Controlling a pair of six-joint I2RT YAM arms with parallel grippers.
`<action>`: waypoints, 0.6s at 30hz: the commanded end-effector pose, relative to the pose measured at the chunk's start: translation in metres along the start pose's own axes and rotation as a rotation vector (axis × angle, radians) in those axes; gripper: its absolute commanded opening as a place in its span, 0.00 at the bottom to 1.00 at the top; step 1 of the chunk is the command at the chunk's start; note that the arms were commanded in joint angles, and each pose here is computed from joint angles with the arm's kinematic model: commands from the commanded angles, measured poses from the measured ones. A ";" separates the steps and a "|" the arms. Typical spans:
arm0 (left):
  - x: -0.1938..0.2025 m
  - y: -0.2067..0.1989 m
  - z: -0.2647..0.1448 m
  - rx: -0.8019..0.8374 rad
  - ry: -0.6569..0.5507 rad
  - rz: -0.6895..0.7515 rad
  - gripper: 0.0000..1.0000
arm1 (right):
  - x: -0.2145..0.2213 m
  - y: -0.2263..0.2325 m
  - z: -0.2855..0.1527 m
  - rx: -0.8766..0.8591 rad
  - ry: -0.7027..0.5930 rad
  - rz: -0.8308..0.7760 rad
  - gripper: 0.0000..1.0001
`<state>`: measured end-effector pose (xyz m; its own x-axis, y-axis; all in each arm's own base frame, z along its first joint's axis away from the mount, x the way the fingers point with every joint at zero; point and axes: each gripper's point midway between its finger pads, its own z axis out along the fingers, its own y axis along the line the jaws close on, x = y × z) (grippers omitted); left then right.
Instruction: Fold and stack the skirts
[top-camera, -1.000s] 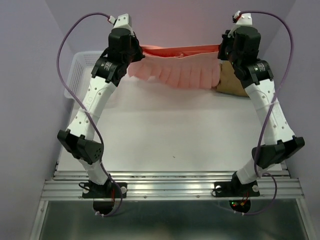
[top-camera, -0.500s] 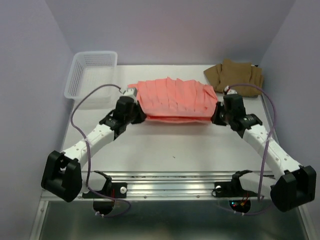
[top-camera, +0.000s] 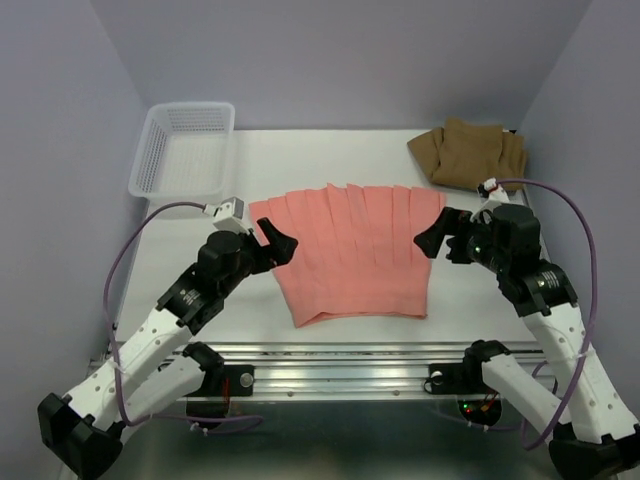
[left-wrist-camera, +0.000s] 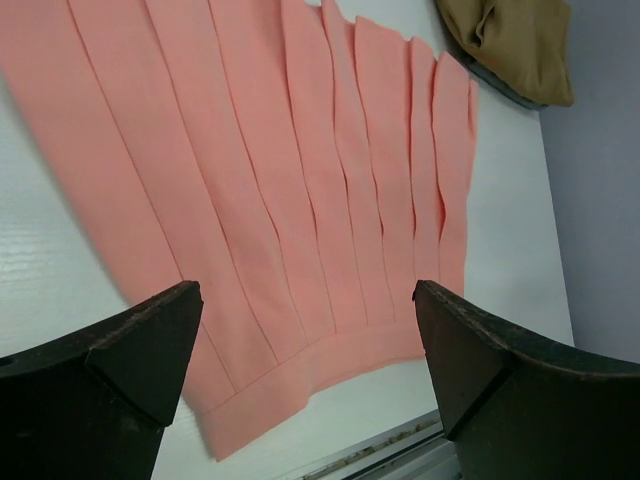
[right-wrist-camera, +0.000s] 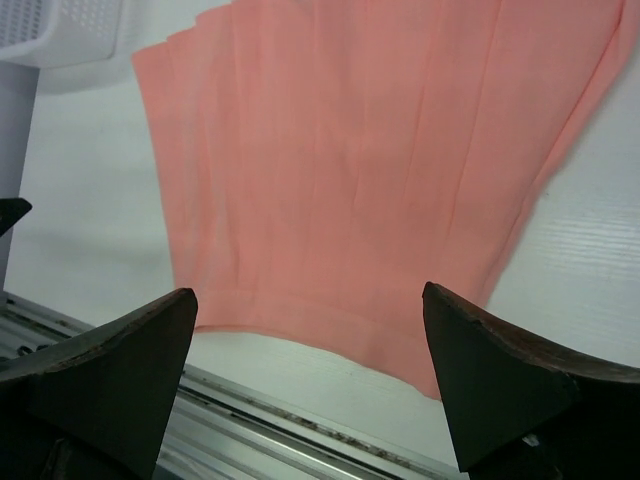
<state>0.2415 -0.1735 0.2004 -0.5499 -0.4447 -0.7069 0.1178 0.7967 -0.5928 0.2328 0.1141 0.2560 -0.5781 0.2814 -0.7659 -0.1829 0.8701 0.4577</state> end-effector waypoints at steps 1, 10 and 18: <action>0.002 -0.003 0.011 -0.011 0.026 -0.003 0.99 | 0.002 0.013 0.021 -0.096 0.014 0.032 1.00; 0.099 -0.031 0.045 0.141 0.300 -0.005 0.99 | 0.090 -0.020 0.085 -0.070 0.287 0.182 1.00; 0.185 -0.020 0.063 0.100 0.521 0.024 0.99 | 0.168 -0.056 0.106 0.010 0.458 0.276 1.00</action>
<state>0.1920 -0.2824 0.0626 -0.8690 -0.1463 -0.4726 0.1937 0.7785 -0.5971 0.2224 0.1477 0.0603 -0.8999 0.2742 -0.3391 0.0375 0.8234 0.5663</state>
